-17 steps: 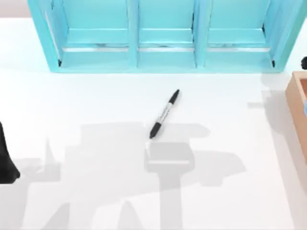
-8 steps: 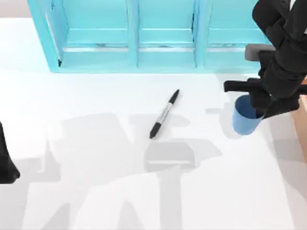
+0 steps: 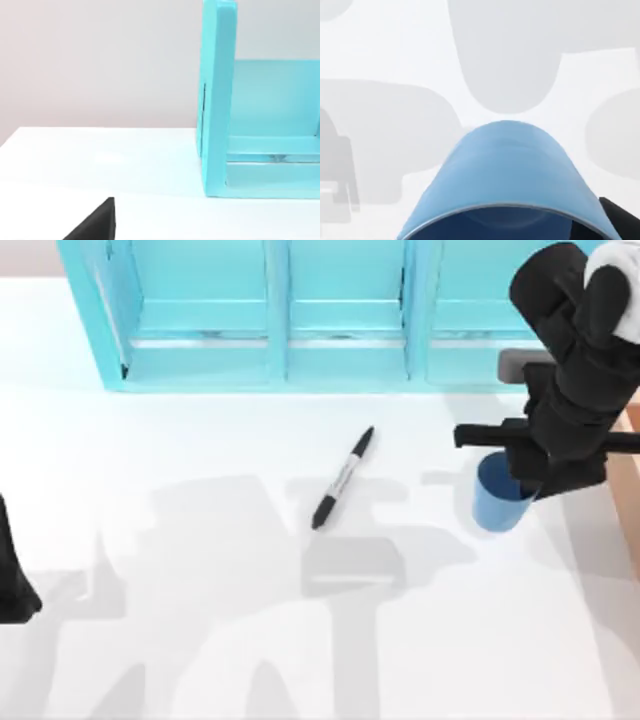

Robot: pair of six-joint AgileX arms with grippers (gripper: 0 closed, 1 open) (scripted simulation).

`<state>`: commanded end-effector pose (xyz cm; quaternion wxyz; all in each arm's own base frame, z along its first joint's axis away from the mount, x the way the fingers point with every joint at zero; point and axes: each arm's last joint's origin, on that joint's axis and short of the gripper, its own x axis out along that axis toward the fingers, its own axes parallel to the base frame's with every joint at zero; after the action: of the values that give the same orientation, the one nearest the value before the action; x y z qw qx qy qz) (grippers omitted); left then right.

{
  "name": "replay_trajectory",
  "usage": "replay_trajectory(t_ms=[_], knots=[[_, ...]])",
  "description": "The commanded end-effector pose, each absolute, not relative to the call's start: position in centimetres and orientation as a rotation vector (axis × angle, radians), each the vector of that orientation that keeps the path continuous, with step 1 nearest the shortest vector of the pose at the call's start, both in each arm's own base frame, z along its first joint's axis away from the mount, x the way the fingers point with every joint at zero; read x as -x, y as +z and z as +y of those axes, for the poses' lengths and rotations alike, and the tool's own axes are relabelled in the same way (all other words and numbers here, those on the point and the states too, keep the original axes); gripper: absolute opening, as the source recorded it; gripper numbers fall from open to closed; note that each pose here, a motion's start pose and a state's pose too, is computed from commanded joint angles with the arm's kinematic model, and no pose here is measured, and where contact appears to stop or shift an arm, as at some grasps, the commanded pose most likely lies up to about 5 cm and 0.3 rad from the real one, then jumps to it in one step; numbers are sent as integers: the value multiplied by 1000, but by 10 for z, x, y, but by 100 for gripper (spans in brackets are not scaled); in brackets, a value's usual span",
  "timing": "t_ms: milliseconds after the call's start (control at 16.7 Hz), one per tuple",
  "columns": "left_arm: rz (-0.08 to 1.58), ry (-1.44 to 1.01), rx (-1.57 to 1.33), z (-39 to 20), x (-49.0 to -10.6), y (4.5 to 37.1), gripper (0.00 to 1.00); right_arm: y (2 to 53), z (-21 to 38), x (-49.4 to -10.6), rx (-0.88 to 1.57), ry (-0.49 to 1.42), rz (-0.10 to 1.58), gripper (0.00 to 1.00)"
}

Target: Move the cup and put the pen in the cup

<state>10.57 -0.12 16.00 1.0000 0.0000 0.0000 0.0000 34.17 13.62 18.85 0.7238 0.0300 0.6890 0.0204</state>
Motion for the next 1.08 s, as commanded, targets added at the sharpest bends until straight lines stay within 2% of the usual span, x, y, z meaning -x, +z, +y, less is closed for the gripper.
replay_trajectory(t_ms=[180,420,1080], knots=[[0,0,0,-1,-106,160,100,166,141,-342,-64,45,1522,0],[0,0,0,-1,-106,160,100,163,142,-341,-62,47,1523,0],[0,0,0,-1,-106,160,100,163,142,-341,-62,47,1523,83]])
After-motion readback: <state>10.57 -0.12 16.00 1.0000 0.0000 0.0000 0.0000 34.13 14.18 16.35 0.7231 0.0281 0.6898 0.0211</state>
